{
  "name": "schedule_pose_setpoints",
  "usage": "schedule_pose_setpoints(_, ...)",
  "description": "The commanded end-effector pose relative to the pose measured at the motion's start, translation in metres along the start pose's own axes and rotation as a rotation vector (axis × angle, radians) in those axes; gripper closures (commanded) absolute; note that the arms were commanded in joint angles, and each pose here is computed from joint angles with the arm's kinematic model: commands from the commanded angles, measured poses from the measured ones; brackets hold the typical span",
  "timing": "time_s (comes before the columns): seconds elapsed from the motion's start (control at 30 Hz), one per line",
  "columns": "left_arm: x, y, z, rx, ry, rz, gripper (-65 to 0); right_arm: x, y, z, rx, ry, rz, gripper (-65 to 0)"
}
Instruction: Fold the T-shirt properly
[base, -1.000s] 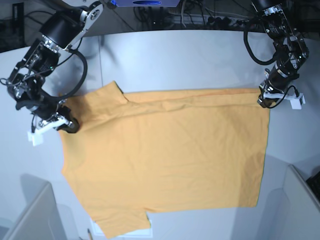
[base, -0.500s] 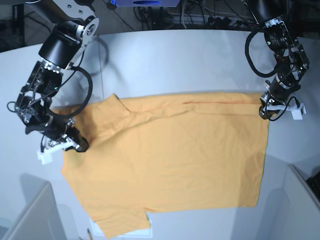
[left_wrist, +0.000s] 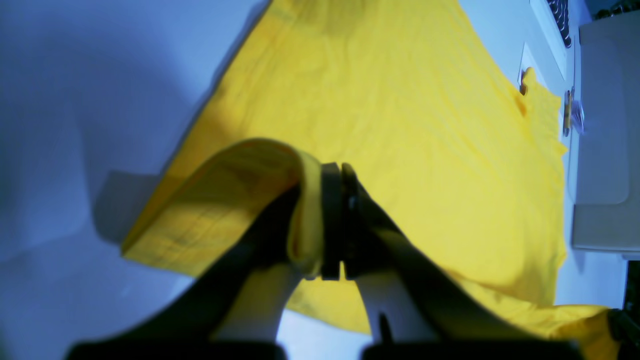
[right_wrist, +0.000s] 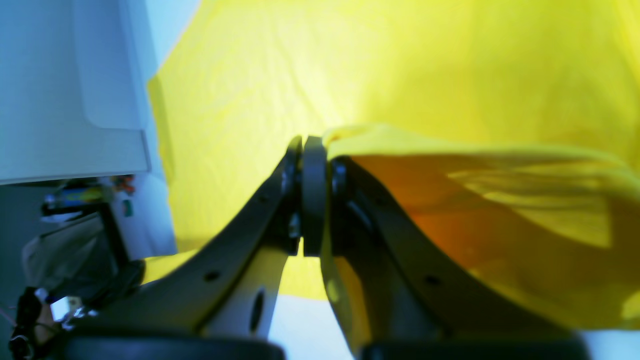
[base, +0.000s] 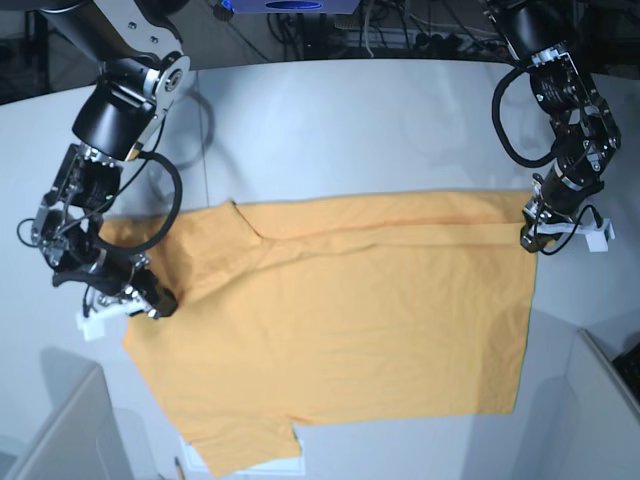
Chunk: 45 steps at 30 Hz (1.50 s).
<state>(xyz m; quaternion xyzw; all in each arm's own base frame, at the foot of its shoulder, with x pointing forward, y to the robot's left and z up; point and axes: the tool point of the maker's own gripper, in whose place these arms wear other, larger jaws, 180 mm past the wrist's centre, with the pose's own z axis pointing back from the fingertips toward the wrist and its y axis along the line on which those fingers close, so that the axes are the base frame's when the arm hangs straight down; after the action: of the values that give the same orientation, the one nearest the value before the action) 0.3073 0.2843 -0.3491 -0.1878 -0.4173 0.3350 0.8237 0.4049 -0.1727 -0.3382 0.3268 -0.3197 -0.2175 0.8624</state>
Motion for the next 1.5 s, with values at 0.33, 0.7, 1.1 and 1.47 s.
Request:
schedule_pose_setpoints(0.33,0.024,-0.025,-0.024,-0.052,0.007,-0.069,0.0,0.032,0.006,-0.013,-0.002,-0.081,0.055,0.0)
schedule_pose_setpoints(0.7,0.029,-0.008,-0.031,-0.013,0.023,-0.05,0.0,0.042,0.006,-0.019,0.002,-0.12,0.034,0.0)
schedule_pose_setpoints(1.1,0.034,-0.01,-0.036,-0.015,0.019,-0.039,0.0,0.039,0.004,-0.02,0.0,-0.113,0.031,0.0)
schedule_pose_setpoints(1.47,0.045,-0.008,-0.04,-0.014,-0.019,-0.015,-18.6,0.059,-0.018,-0.009,-0.088,-0.202,-0.076,-27.8)
